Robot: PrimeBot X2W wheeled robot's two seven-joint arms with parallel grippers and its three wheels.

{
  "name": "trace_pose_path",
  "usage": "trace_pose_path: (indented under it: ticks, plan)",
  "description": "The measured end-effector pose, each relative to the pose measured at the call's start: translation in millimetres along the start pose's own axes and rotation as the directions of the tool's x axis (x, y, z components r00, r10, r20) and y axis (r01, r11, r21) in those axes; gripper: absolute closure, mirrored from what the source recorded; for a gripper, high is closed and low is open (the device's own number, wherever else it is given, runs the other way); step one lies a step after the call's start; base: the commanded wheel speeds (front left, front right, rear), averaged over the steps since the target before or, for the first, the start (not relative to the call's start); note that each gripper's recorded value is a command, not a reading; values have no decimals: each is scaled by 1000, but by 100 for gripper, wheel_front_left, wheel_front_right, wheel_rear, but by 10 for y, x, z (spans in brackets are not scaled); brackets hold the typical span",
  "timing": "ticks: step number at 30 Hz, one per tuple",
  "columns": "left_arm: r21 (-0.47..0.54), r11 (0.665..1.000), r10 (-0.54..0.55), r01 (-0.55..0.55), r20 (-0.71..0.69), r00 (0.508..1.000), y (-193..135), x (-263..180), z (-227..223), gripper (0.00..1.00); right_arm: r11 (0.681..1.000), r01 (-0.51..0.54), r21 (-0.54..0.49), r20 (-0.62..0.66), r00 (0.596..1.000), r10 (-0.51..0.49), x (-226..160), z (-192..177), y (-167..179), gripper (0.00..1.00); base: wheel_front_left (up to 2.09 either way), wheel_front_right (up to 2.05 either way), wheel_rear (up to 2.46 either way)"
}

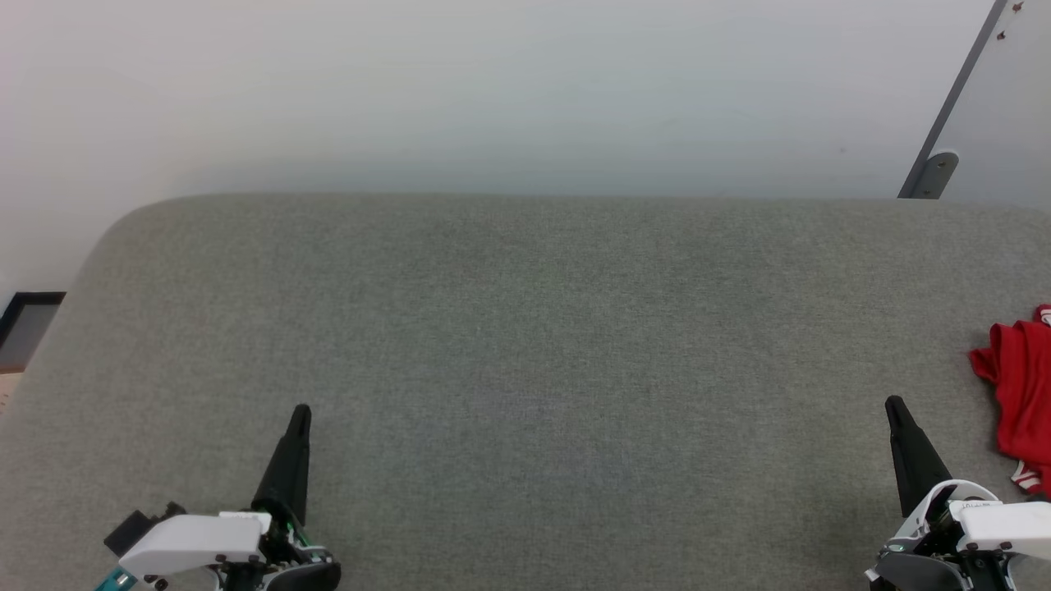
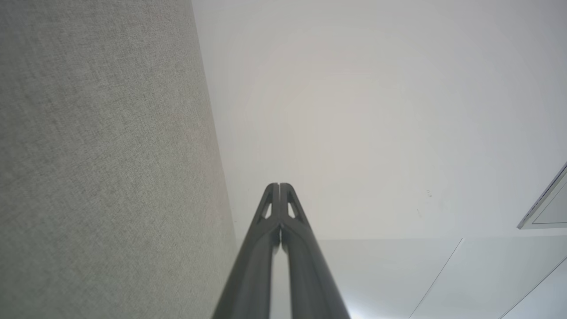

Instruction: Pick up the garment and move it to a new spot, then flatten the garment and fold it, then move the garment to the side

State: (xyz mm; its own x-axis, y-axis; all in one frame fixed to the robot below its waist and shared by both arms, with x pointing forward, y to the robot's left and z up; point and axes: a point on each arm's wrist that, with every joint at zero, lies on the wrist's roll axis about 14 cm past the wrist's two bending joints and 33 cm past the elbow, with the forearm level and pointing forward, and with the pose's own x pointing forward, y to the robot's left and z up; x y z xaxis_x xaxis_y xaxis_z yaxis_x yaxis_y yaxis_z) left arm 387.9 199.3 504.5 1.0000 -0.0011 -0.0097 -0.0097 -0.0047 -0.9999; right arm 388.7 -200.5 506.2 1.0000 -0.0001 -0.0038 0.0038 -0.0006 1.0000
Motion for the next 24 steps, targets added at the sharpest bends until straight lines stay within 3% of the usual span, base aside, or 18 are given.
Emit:
trace_pose_path:
  ticks: [24]
  plan:
    - [0,1000,0,0,0,1000,0,0,0,100,1000,0,0,0,1000,0,0,0,0,100,0,0,0]
